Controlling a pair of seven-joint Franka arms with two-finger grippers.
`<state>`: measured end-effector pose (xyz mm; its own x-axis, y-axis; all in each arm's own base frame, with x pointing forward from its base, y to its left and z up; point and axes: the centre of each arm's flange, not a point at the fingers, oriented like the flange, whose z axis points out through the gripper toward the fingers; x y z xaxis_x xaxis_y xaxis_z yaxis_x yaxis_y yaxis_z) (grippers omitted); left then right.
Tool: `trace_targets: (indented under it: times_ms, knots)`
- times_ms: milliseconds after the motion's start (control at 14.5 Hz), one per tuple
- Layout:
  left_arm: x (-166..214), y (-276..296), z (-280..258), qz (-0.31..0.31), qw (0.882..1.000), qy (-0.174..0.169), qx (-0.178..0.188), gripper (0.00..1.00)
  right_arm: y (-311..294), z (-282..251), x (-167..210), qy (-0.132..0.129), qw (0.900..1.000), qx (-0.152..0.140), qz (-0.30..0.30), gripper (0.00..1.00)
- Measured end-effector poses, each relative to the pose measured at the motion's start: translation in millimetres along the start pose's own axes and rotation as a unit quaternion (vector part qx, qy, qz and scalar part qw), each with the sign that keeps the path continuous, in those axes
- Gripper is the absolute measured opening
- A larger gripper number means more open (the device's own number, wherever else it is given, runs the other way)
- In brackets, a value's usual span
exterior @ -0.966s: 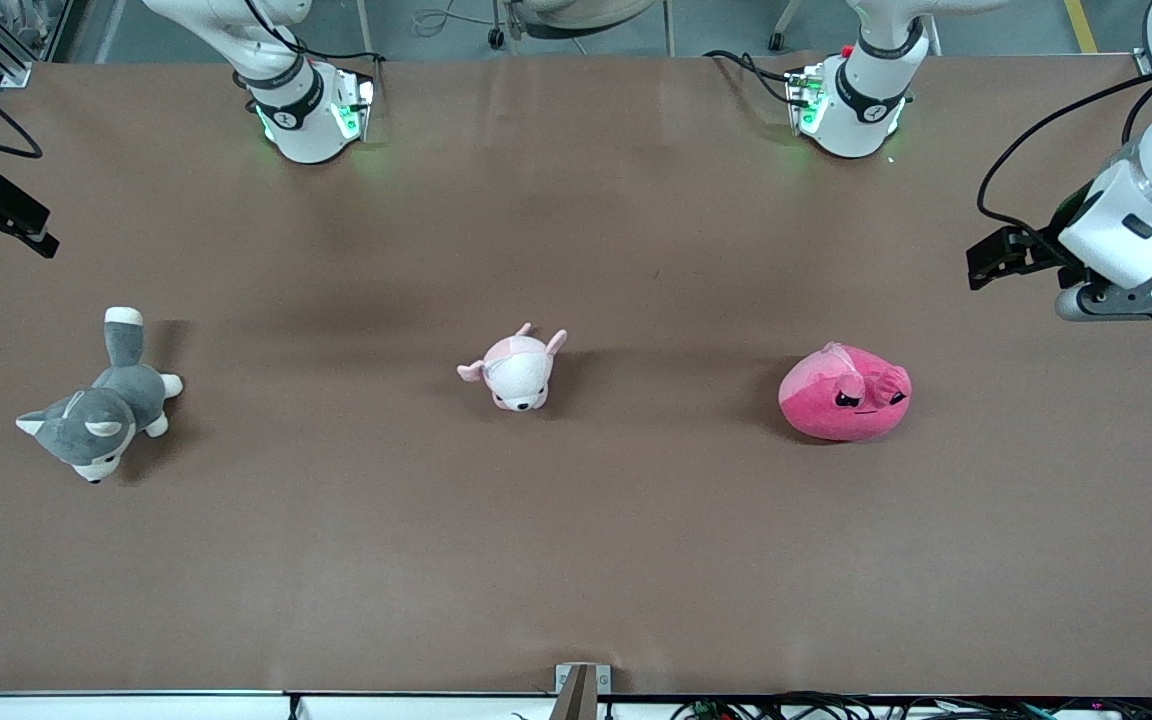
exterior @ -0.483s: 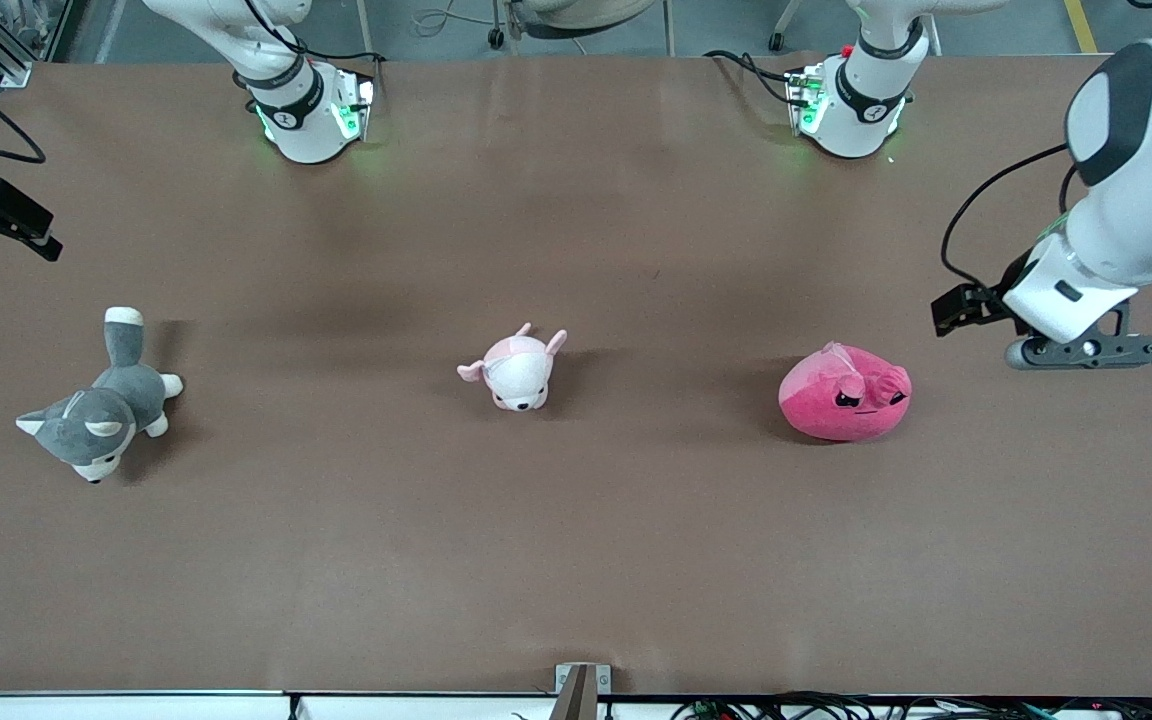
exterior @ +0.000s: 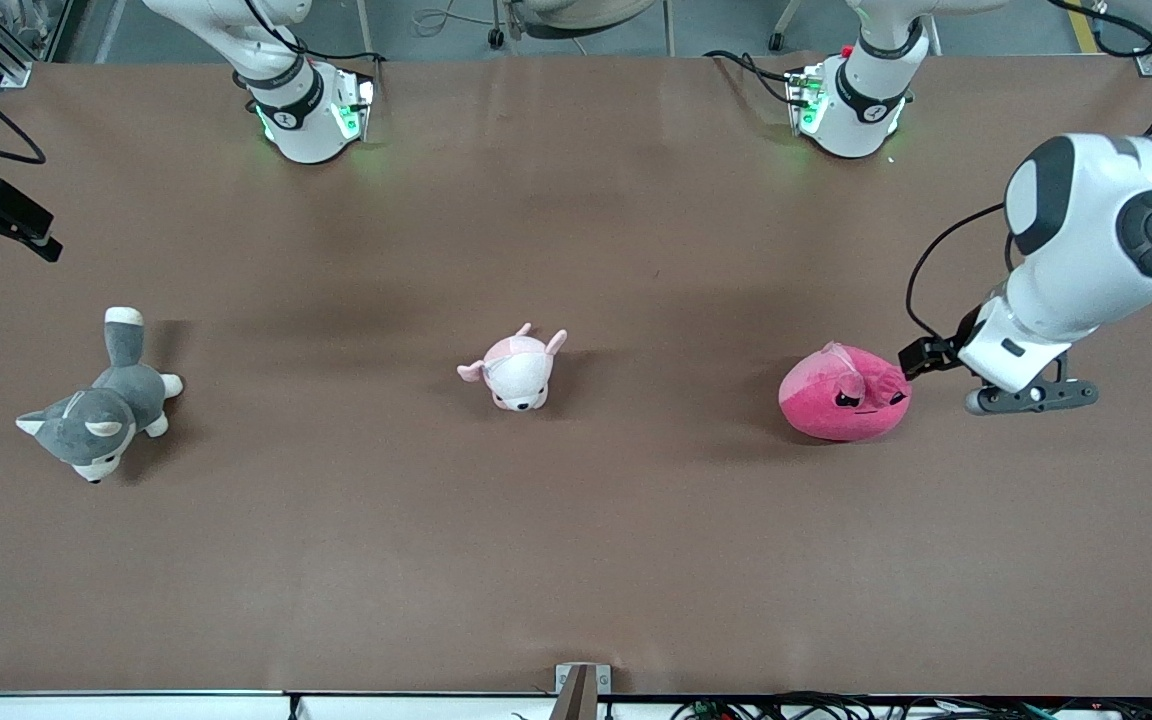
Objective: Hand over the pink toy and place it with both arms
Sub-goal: 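Lower the left gripper over the pink plush toy, then close the left gripper on the pink plush toy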
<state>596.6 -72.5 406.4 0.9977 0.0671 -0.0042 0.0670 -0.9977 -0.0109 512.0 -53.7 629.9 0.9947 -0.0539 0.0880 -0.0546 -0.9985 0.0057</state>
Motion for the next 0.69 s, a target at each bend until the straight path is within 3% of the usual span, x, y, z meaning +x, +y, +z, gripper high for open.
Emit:
trace_targets:
  times_ms: [69,414,690]
  knots:
    - [2.1,1.0,7.2,-0.005,1.0,-0.001,-0.001,0.87,0.0,0.0,0.0,0.0,1.0,0.0,0.0,1.0]
    - [7.1,5.3,28.6,-0.033,0.999,-0.007,-0.007,0.81,0.0,0.3,0.1,0.0,1.0,0.0,0.0,1.0]
    - [8.3,6.5,47.9,-0.036,0.999,-0.022,-0.006,0.7,0.0,0.7,0.3,-0.001,1.0,0.0,0.0,1.0]
